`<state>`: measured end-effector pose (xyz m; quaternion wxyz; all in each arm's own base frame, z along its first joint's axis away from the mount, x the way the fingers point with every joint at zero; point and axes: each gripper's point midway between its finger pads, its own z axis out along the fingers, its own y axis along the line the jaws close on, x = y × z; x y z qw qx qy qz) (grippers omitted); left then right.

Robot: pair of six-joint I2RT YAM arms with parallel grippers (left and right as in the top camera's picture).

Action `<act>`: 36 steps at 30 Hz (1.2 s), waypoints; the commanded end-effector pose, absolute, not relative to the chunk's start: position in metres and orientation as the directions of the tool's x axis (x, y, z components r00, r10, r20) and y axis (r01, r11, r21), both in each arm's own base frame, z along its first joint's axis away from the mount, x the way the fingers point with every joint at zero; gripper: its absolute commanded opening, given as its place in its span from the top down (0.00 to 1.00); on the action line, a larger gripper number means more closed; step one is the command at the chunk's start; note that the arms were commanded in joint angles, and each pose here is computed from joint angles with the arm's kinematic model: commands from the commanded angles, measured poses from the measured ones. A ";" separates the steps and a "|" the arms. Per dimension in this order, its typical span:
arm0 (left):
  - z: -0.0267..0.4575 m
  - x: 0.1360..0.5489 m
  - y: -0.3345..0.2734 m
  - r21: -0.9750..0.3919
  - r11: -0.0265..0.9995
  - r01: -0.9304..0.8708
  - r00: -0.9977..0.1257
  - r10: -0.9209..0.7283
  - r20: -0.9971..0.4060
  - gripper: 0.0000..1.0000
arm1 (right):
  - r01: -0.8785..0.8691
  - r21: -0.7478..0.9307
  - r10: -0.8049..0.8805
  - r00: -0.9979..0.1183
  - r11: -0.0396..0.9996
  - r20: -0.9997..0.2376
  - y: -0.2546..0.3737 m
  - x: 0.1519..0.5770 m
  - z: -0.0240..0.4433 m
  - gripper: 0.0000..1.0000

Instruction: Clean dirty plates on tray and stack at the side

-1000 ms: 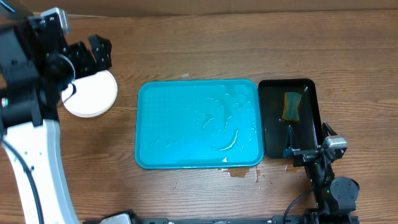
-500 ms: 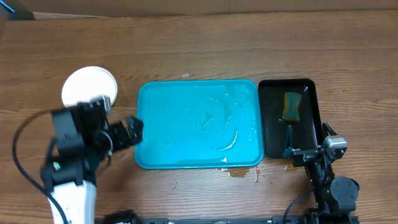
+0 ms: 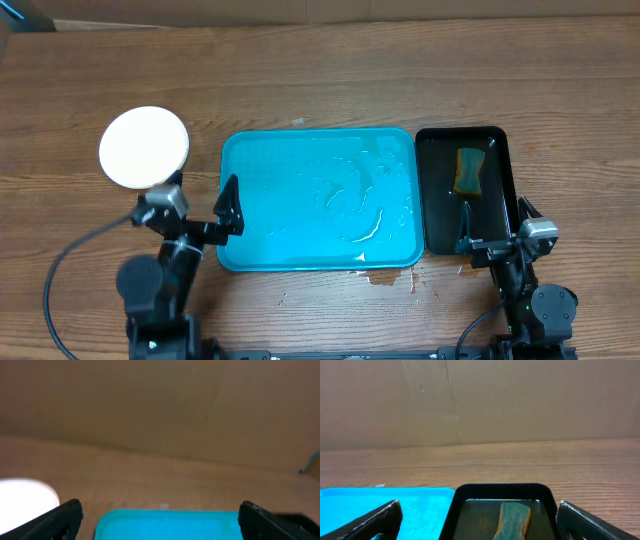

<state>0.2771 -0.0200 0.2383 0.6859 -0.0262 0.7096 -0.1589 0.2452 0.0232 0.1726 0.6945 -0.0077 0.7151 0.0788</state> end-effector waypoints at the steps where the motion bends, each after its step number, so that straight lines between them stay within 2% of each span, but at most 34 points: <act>1: 0.227 0.271 -0.010 -0.269 0.955 0.126 -0.013 -0.270 -0.963 0.00 | -0.107 0.104 0.101 -0.029 0.989 -0.994 0.020 0.246 0.171 0.00; 13: 0.182 0.259 0.012 -0.281 0.960 -0.011 0.016 -0.281 -0.960 0.00 | -0.107 0.104 0.101 -0.029 0.989 -0.994 0.020 0.246 0.171 0.00; 22: 0.125 0.248 0.025 -0.276 0.949 -0.150 -0.172 -0.300 -0.938 0.00 | -0.107 0.104 0.101 -0.029 0.989 -0.994 0.020 0.246 0.171 0.00; 36: 0.157 0.246 0.001 -0.115 0.993 0.004 -0.073 -0.114 -0.991 0.00 | -0.107 0.104 0.101 -0.029 0.989 -0.994 0.020 0.246 0.171 0.00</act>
